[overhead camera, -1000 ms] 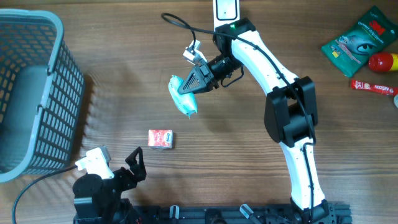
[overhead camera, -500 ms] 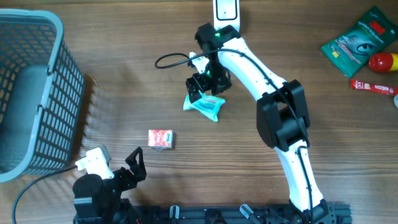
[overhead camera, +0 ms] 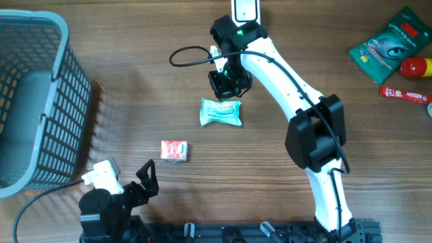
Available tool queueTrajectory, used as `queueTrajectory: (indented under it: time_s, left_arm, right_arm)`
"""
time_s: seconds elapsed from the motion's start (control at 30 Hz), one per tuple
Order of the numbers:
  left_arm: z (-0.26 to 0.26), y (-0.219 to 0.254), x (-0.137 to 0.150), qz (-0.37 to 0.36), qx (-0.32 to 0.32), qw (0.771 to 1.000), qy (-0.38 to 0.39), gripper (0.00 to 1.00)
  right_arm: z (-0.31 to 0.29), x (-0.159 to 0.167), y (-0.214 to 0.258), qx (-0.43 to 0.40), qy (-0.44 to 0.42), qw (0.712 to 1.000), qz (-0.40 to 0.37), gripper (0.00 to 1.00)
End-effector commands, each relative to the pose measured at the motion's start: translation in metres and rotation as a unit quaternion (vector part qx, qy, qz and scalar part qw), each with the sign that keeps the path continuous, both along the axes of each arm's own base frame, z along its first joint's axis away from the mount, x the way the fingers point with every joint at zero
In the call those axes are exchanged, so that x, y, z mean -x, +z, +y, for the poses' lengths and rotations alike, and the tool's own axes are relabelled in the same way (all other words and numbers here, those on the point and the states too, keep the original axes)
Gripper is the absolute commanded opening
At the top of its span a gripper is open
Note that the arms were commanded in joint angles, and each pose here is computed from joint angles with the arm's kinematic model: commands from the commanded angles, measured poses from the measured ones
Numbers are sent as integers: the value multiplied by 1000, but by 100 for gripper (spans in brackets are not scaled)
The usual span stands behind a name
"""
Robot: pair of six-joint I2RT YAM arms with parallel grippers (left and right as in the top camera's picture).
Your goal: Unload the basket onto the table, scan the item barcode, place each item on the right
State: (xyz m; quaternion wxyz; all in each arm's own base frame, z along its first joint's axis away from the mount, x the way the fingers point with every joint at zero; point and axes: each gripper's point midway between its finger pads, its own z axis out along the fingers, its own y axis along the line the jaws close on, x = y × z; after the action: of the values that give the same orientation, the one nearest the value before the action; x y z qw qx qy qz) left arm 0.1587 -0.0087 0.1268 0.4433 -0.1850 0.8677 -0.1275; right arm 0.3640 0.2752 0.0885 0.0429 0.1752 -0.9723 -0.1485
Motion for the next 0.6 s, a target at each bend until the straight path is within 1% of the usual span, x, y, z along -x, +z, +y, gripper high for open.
queueTrajectory:
  time_s: [0.0,0.13,0.27,0.33,0.43,0.5,0.57]
  left_arm:
    - [-3,2,0,-5,5,1000,-5,100]
    - [-3,2,0,-5,5,1000,-5,100]
    - [-3,2,0,-5,5,1000,-5,100]
    - [-3,2,0,-5,5,1000,-5,100]
    - [-3,2,0,-5,5,1000,-5,100]
    - [-3,2,0,-5,5,1000,-5,100]
    - [-3,2,0,-5,5,1000,-5,100]
  right_arm:
    - [-2,4,-8,5,-15,1000,9,5]
    - [12,31,-44,-10,-2,999,48,4]
    - [18,47,-82,0,-16,998,55,4]
    - [16,45,-92,9,-24,999,45,4]
    - [-2,32,-100,61,-52,997,10,4]
    - [-7,24,-95,79,-57,995,-8,4]
    - [-4,15,-80,78,-57,995,-22,4]
